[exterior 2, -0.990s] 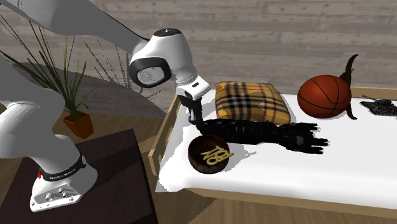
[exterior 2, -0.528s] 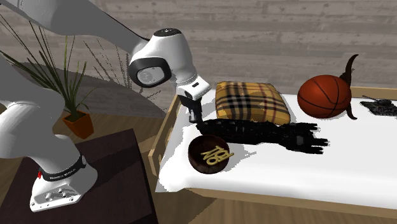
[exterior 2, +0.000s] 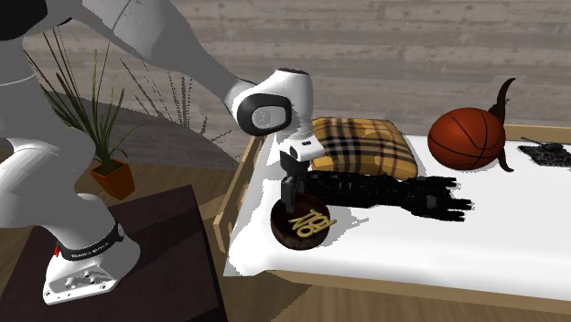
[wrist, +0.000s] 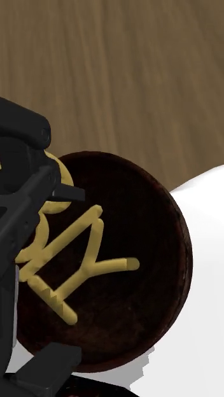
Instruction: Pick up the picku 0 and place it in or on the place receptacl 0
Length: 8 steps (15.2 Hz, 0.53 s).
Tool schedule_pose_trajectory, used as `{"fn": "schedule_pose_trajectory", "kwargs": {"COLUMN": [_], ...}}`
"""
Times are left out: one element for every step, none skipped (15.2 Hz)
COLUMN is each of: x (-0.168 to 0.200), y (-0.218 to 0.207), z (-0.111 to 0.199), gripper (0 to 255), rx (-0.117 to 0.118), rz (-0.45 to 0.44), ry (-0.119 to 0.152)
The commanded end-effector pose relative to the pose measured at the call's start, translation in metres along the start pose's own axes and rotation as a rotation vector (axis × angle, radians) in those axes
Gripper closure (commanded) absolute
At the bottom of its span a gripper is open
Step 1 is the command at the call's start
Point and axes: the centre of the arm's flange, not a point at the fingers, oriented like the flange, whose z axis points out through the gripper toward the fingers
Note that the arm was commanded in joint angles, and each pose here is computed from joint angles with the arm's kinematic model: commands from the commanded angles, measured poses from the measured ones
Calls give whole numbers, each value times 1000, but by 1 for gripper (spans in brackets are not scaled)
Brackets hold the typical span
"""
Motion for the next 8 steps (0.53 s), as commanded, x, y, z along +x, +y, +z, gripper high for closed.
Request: {"fn": "schedule_pose_trajectory", "kwargs": {"x": [8, 8, 8, 7, 7, 7, 7, 7], "y": [-3, -3, -2, -2, -2, -1, -1, 0], "z": [18, 23, 29, 34, 39, 44, 50, 58], "gripper": [0, 0, 0, 0, 0, 0, 0, 0], "rx": [-73, -73, -73, -73, -73, -73, -73, -73], "rz": [55, 55, 55, 55, 55, 55, 55, 55], "ry": [-34, -34, -34, -34, -34, -34, -34, -34]}}
